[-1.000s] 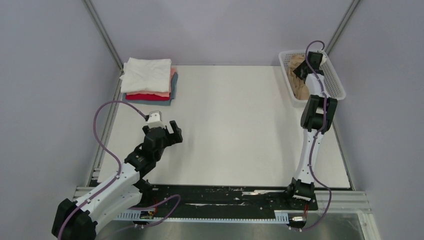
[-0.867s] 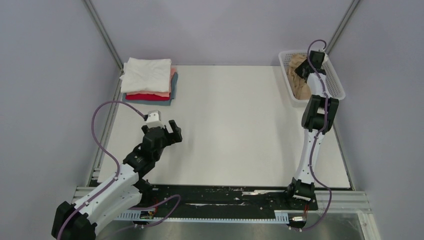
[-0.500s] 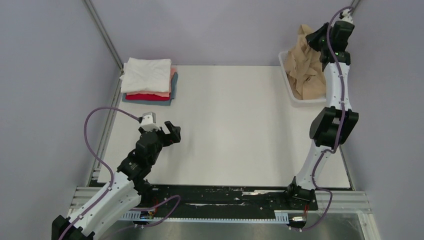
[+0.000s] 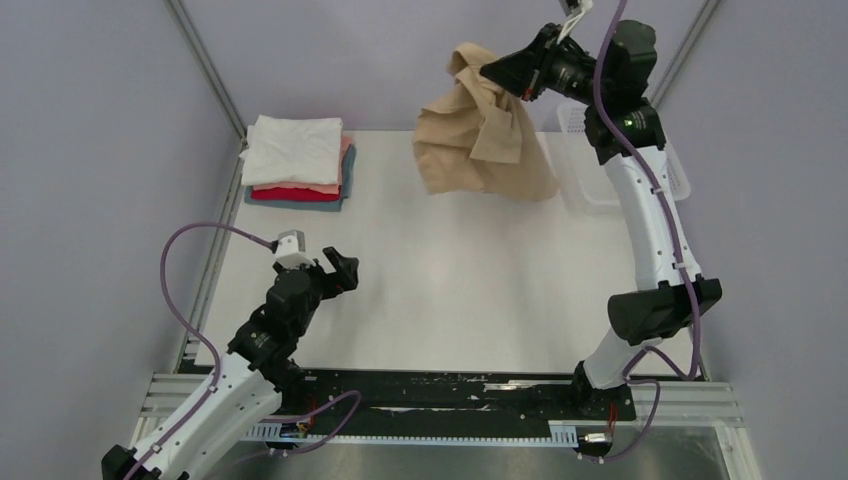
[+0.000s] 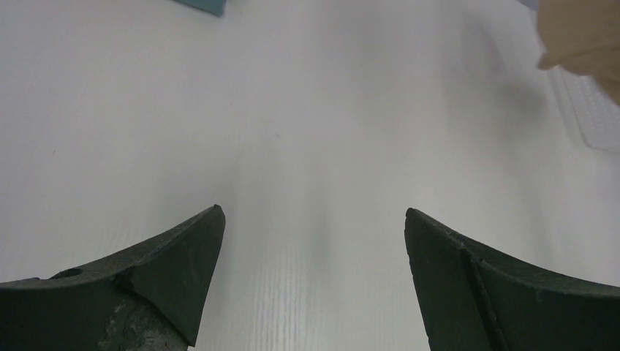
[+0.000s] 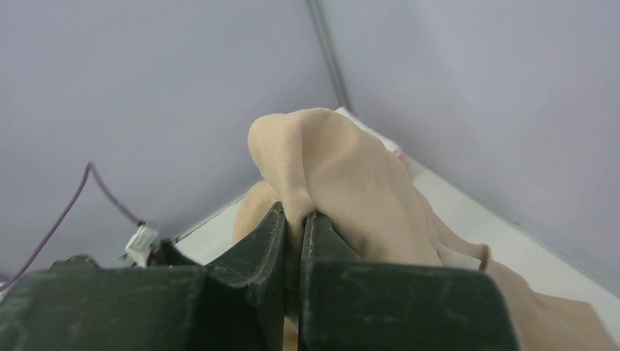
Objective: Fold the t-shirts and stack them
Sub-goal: Move the tshirt to the center of the board, then flatten out the tshirt
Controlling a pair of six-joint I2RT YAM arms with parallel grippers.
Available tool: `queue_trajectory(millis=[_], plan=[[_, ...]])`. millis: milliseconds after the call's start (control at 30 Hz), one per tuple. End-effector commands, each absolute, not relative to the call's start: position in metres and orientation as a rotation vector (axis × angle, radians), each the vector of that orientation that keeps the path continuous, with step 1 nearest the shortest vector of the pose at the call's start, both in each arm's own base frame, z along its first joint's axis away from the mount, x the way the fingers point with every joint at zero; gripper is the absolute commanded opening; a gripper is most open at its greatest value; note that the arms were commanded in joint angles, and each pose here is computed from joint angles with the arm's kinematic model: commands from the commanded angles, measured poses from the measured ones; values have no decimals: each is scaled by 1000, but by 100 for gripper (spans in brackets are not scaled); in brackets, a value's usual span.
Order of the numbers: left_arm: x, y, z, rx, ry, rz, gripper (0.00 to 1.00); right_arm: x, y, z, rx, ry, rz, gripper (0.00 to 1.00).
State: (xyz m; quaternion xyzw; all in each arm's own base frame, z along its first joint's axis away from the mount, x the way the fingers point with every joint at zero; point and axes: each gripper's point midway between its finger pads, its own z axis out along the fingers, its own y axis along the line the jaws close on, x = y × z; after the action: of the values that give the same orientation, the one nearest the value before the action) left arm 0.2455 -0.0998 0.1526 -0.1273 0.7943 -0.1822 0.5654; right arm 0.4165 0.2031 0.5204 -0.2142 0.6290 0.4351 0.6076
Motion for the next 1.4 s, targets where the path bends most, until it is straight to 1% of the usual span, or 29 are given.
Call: queue_trajectory(millis=[0,67,133,233,300,367,433,533,567,633,667,700,767,800,933,1100,1300,1367], plan=[[242,-91,153,-388,1856,-422,100,366,245,531,-723,1349,1095,0],[241,-87,151,-417,1855,-417,100,361,252,522,-720,1358,1092,0],[240,-84,151,-448,1853,-411,100,367,248,502,-651,1413,1066,0],[238,-84,151,-443,1867,-408,100,378,228,445,-462,1575,981,0],[238,-85,150,-443,1868,-412,100,378,214,393,-369,1683,919,2],[240,-84,147,-456,1867,-406,100,372,197,329,-297,1800,842,5],[242,-83,144,-463,1876,-389,100,369,170,267,-150,1921,720,9],[246,-87,137,-457,1908,-374,100,364,123,187,51,2075,510,23],[247,-89,136,-454,1914,-375,100,365,105,169,135,2106,433,34],[252,-96,133,-444,1929,-388,100,361,91,145,192,2159,358,72],[255,-102,132,-426,1940,-407,100,359,89,140,192,2179,342,80],[258,-105,133,-411,1943,-409,100,357,88,141,190,2188,334,85],[265,-111,133,-402,1958,-407,100,354,86,148,194,2178,327,96],[272,-113,132,-405,1970,-402,100,352,83,155,211,2157,316,99],[294,-122,121,-412,2044,-461,100,336,70,179,297,2056,307,100],[320,-134,101,-451,2128,-543,100,315,66,188,283,1985,322,100],[339,-141,73,-509,2230,-539,100,303,65,199,247,1922,338,100],[342,-141,62,-532,2264,-516,97,303,66,201,234,1917,340,100]])
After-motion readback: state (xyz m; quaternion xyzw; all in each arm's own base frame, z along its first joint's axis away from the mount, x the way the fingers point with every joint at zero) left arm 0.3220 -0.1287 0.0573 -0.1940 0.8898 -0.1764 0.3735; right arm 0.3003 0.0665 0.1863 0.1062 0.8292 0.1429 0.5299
